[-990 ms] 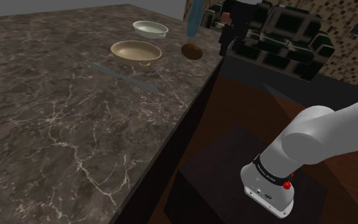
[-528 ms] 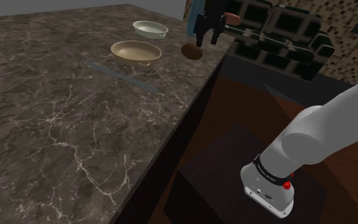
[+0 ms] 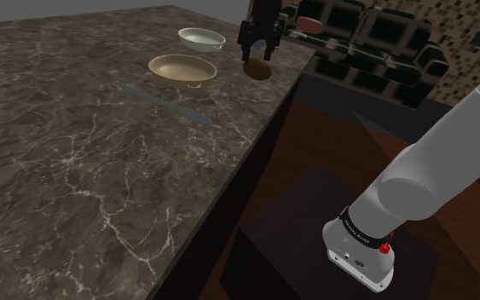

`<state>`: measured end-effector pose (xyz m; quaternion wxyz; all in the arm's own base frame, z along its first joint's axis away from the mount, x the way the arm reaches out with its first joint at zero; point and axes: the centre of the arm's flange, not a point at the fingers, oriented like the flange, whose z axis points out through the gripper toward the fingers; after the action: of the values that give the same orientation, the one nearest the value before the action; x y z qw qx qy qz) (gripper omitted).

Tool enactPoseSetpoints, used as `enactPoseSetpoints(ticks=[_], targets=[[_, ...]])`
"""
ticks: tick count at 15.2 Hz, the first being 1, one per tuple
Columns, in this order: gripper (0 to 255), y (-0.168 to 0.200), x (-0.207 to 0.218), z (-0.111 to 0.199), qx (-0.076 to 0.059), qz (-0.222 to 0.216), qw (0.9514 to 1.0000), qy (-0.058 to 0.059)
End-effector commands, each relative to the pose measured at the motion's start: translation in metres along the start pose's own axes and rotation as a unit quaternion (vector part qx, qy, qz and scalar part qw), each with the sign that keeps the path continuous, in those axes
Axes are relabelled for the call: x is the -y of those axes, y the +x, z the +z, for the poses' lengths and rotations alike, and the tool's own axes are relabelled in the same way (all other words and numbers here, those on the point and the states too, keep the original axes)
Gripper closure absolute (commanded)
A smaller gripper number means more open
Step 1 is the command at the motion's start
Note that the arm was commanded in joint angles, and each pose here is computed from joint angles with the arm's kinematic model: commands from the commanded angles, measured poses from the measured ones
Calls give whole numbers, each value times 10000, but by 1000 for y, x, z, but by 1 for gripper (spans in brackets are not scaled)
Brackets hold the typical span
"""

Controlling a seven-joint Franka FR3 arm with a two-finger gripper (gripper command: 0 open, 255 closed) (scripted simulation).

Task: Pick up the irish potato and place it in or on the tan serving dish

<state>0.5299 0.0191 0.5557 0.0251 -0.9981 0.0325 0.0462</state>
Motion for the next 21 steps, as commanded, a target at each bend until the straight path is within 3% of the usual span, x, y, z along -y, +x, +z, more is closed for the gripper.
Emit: enactPoseSetpoints(ticks=[1, 4, 12, 13, 21], targets=[[0, 1, -1, 11, 0, 4, 10000, 3], [0, 1, -1, 24, 0, 4, 10000, 3], [0, 1, -1, 24, 0, 4, 10000, 3], [255, 1, -1, 24, 0, 4, 10000, 3], [255, 1, -1, 24, 0, 4, 10000, 3]])
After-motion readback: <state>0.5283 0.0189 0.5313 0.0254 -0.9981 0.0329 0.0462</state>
